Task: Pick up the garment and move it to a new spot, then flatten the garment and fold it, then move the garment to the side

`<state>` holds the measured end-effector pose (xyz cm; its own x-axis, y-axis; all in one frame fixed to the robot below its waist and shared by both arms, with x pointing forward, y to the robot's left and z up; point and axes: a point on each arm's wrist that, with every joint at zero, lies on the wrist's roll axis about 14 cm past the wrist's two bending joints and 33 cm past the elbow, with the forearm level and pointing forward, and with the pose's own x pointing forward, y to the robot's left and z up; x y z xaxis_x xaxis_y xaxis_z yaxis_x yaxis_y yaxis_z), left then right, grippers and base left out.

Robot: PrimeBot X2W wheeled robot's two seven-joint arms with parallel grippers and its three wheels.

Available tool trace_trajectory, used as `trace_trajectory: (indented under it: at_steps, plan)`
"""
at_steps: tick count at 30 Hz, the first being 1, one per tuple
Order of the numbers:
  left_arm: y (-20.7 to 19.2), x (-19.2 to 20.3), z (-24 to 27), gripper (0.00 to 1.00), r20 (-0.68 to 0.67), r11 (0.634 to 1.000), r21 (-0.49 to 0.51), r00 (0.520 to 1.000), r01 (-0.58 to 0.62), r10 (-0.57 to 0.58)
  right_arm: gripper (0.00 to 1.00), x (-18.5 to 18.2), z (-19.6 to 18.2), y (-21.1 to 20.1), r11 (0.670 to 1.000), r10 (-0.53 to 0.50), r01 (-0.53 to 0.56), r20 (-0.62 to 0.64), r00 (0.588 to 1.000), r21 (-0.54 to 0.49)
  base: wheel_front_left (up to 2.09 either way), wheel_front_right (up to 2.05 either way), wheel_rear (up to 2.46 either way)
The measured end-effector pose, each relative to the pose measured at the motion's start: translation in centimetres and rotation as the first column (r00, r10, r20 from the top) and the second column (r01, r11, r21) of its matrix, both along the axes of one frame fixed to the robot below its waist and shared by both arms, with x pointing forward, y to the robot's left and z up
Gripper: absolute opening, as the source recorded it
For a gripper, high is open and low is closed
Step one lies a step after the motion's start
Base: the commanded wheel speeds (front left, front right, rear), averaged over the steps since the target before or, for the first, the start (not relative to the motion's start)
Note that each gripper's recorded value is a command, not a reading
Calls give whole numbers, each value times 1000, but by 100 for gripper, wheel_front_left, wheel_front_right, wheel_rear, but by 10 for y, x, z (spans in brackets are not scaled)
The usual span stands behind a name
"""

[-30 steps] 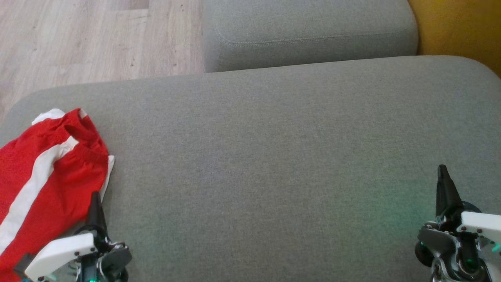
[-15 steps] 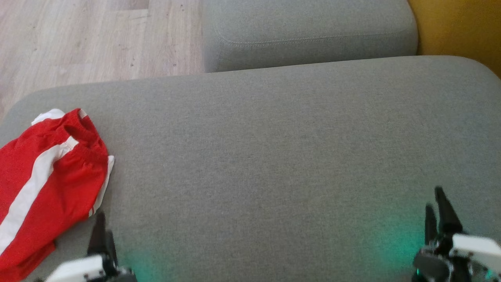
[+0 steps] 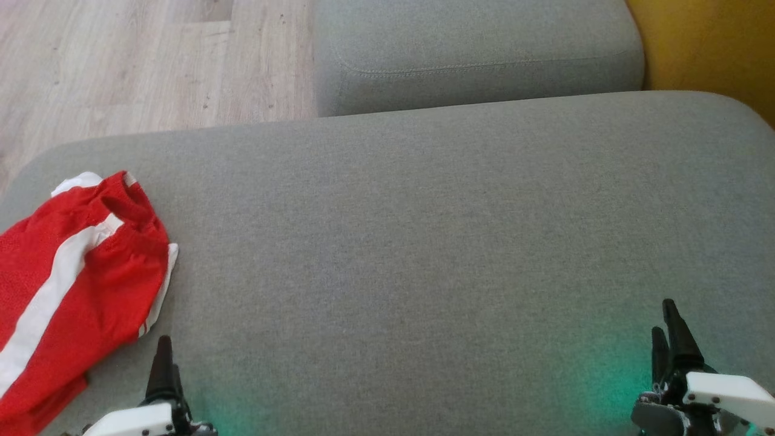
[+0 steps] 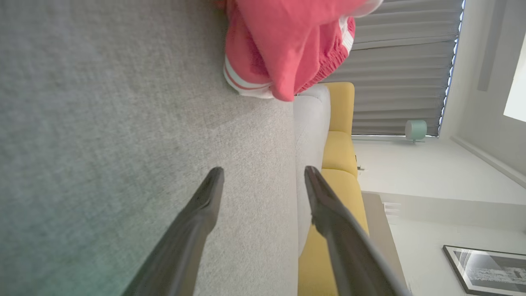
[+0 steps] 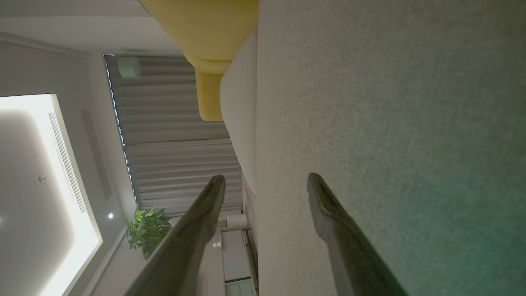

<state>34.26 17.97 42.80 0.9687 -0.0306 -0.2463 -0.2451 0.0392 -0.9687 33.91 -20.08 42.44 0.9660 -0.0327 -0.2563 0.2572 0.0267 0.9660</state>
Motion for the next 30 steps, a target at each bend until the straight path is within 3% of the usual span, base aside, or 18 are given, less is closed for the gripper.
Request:
trace_trajectory:
  at_steps: [15, 30]
  plan:
    - [-2, 4, 14, 100, 38, 981, 191, 998, 36, -44, 100, 2, 10, 3, 979, 53, -48, 17, 998, -197, 0, 0, 0]
    - [-13, 8, 30, 100, 64, 909, 409, 992, 76, -112, 100, 6, 25, 15, 890, 143, -112, 36, 989, -441, 0, 0, 0]
